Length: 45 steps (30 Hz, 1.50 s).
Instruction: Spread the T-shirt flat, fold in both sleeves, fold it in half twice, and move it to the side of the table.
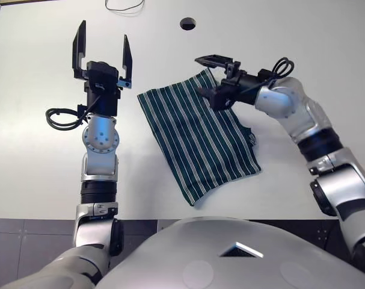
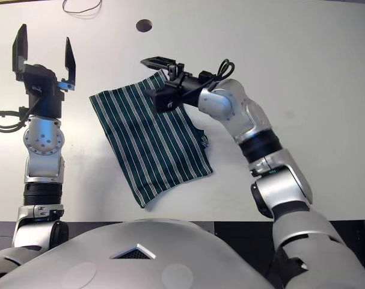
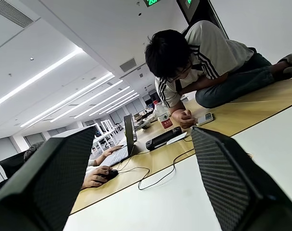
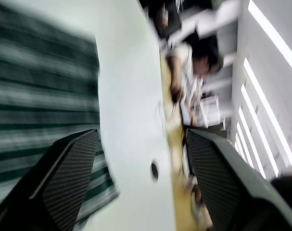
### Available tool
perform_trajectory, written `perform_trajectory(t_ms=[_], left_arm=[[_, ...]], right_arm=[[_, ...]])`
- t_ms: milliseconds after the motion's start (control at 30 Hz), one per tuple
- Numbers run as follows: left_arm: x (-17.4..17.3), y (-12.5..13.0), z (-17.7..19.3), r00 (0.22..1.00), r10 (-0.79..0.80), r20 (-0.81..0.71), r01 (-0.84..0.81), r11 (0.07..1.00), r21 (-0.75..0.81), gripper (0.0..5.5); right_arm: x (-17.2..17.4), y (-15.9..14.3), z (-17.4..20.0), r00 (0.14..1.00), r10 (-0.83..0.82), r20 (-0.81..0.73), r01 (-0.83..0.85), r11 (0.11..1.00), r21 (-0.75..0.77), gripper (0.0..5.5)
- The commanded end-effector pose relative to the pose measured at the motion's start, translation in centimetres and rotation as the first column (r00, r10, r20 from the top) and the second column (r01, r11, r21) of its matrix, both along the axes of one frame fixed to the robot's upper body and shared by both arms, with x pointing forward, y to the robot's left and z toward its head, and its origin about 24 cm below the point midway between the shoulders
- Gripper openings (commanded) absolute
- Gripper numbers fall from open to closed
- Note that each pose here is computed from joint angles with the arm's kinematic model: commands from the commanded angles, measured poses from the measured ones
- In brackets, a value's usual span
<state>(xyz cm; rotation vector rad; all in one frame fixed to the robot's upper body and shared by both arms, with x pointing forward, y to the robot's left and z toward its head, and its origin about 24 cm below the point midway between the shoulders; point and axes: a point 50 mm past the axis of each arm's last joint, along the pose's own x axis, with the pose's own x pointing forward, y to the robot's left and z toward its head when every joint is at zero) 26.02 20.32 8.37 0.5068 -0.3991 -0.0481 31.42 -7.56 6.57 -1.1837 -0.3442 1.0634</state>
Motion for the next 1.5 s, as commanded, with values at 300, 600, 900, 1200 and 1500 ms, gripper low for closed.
perform_trajectory(t_ms=[300,600,900,1200,1500], left_arm=[[0.8,-1.1,0.2,0.999,-0.047,0.010,0.047,0.999,-0.004,3.67],[1.2,-0.5,0.1,0.987,-0.156,-0.038,0.160,0.969,0.186,3.67],[-2.7,0.0,-2.5,0.819,-0.453,-0.353,0.568,0.551,0.611,3.72],[-4.3,-0.5,-4.8,0.622,-0.469,-0.627,0.772,0.234,0.591,3.72],[-4.9,-0.5,-6.4,0.488,-0.431,-0.759,0.856,0.070,0.512,3.72]], right_arm=[[3.3,-3.6,-5.2,0.926,-0.376,0.034,0.376,0.910,-0.176,3.36],[1.4,-2.8,-1.7,0.948,-0.276,0.162,0.237,0.945,0.225,3.36],[-6.9,-13.8,2.9,0.960,-0.231,0.161,0.213,0.969,0.123,4.25],[-11.4,-17.9,0.7,0.991,-0.128,-0.023,0.108,0.910,-0.401,4.47],[-8.7,-14.3,-2.9,0.995,0.047,-0.083,-0.081,0.879,-0.470,4.47]])
